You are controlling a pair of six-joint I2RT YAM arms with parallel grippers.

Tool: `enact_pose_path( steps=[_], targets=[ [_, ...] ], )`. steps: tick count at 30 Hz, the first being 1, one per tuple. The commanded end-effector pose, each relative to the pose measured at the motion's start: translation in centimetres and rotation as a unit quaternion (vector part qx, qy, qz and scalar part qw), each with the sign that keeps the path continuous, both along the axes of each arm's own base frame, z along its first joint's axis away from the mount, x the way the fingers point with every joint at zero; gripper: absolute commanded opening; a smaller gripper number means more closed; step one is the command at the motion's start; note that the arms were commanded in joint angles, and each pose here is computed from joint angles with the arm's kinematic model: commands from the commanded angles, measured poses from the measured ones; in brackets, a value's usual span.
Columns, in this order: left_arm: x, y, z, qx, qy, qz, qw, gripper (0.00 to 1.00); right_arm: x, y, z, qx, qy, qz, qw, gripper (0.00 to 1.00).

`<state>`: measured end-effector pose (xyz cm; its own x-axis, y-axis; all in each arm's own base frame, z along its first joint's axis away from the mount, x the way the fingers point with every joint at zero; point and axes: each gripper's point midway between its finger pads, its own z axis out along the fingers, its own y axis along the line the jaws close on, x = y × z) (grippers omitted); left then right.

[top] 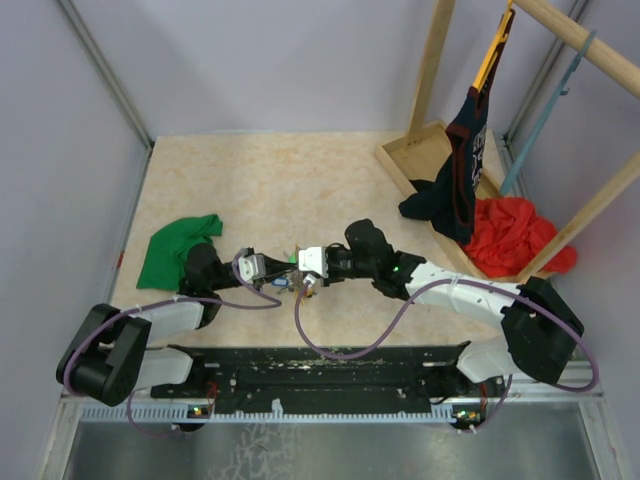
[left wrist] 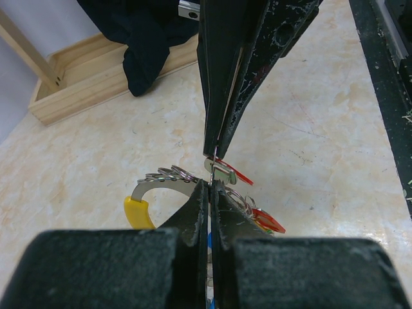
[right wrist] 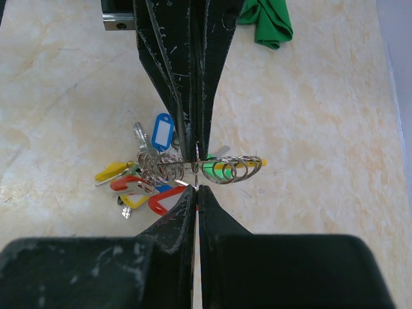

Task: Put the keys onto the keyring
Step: Insert the key onto the keyring.

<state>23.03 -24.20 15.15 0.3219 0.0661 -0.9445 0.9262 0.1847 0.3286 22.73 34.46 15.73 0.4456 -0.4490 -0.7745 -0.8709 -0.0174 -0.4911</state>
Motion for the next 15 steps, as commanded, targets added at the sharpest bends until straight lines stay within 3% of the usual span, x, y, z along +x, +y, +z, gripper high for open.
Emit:
enact_pose_path(
  steps=[1, 15],
  targets=[
    [0.20, -0.31, 1.92, -0.013, -0.037, -0.013, 0.999, 0.00, 0.63, 1.52, 3.32, 0.037, -0.030, 0.006, 0.999, 0.00],
    [0.07, -0.37, 2.05, -0.017, -0.036, -0.016, 0.999, 0.00, 0.25, 1.83, 3.52, 0.043, -0.022, 0.015, 0.999, 0.00]
  ],
)
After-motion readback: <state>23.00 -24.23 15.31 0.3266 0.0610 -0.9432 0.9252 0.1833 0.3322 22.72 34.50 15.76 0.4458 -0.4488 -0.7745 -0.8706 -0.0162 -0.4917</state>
